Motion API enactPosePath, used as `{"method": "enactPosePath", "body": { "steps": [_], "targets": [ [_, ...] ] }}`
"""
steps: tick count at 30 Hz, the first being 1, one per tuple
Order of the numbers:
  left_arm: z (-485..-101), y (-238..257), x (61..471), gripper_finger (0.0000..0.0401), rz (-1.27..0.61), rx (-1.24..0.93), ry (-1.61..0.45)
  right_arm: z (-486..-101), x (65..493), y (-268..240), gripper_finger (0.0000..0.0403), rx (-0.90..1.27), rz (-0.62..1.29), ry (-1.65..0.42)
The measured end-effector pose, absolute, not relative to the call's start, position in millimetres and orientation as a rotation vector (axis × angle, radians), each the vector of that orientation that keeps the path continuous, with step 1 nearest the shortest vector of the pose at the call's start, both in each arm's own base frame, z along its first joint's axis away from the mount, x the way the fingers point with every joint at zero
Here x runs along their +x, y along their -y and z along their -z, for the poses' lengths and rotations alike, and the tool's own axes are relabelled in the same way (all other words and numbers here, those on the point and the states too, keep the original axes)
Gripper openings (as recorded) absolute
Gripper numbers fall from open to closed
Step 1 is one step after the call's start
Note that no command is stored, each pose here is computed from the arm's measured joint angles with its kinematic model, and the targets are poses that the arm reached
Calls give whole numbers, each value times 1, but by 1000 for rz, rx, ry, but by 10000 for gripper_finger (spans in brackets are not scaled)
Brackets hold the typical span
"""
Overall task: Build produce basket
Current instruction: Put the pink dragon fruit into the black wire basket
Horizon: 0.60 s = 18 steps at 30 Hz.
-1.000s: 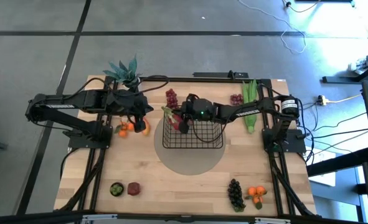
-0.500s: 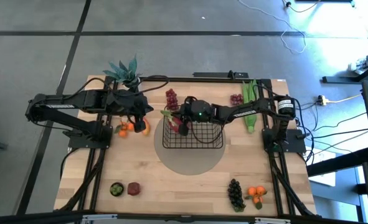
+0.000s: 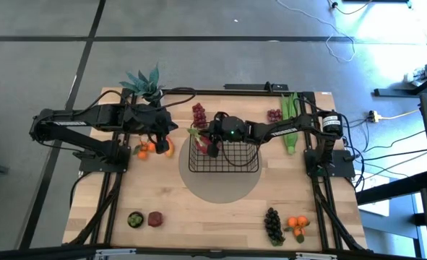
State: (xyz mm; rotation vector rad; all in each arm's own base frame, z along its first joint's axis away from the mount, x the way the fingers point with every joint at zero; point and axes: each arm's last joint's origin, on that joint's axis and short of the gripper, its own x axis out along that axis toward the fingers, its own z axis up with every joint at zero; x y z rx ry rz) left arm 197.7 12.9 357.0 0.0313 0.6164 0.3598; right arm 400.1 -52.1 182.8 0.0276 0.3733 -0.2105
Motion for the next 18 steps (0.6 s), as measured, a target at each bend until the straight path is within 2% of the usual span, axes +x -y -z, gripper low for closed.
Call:
{"method": "enactPosePath", "body": {
  "steps": [6,18],
  "targets": [
    [-357,-13,198,0,-360,31,-616,-183,400,52,27,27,211,-376],
    [-357,-13,198,0,-360,31,-616,-184,401,52,79,14,209,-358]
  ]
}}
